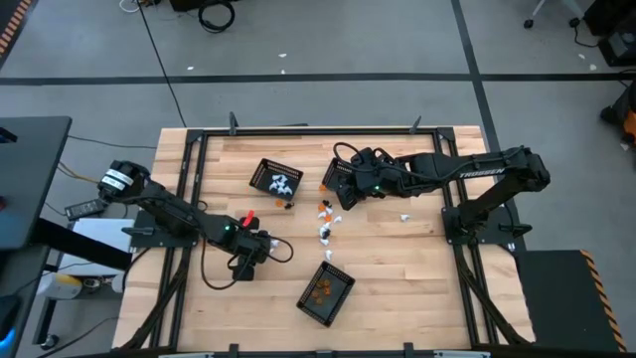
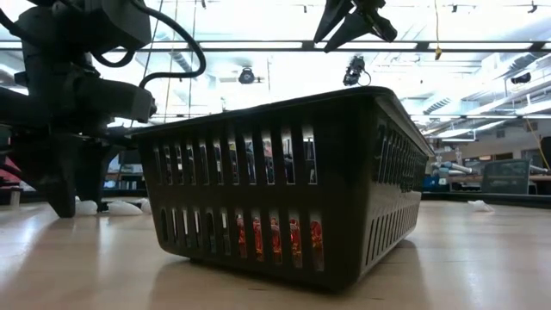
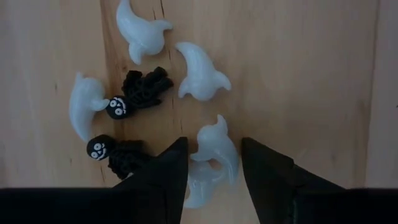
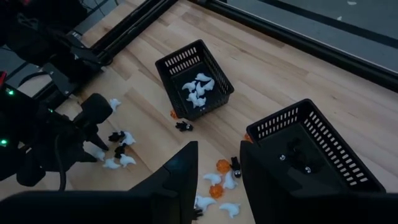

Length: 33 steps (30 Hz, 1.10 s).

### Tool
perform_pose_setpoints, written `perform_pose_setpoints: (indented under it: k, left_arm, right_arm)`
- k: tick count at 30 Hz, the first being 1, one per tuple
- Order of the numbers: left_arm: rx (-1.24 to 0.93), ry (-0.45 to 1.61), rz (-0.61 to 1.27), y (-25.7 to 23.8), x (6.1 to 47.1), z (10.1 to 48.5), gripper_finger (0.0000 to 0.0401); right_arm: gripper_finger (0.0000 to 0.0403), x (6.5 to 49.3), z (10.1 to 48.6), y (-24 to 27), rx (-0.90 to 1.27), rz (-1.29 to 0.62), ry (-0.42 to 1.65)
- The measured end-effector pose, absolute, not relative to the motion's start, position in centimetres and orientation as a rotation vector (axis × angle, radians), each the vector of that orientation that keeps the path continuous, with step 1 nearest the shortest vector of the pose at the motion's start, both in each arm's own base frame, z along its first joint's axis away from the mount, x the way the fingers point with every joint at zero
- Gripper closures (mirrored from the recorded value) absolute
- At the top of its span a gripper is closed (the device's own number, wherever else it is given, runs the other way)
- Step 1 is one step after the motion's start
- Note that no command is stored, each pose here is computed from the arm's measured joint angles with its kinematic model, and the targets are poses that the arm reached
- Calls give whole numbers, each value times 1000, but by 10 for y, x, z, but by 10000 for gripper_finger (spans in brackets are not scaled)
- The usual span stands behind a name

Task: Sort Halloween decoration
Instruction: Put the white ghost toy into the top left black basket

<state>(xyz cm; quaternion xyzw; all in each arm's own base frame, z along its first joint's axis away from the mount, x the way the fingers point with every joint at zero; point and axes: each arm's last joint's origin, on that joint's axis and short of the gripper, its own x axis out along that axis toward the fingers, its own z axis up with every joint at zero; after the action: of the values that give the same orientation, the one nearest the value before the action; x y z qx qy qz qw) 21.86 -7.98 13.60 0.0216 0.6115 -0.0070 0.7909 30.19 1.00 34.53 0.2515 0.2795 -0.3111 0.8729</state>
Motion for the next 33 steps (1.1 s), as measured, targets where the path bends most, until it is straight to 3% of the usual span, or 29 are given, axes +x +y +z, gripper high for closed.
perform_pose_setpoints:
  k: [33]
  left_arm:
    - [47,1316,30,-61,233,148,246]
  right_arm:
    - [279,302,345,10,522,-640,591]
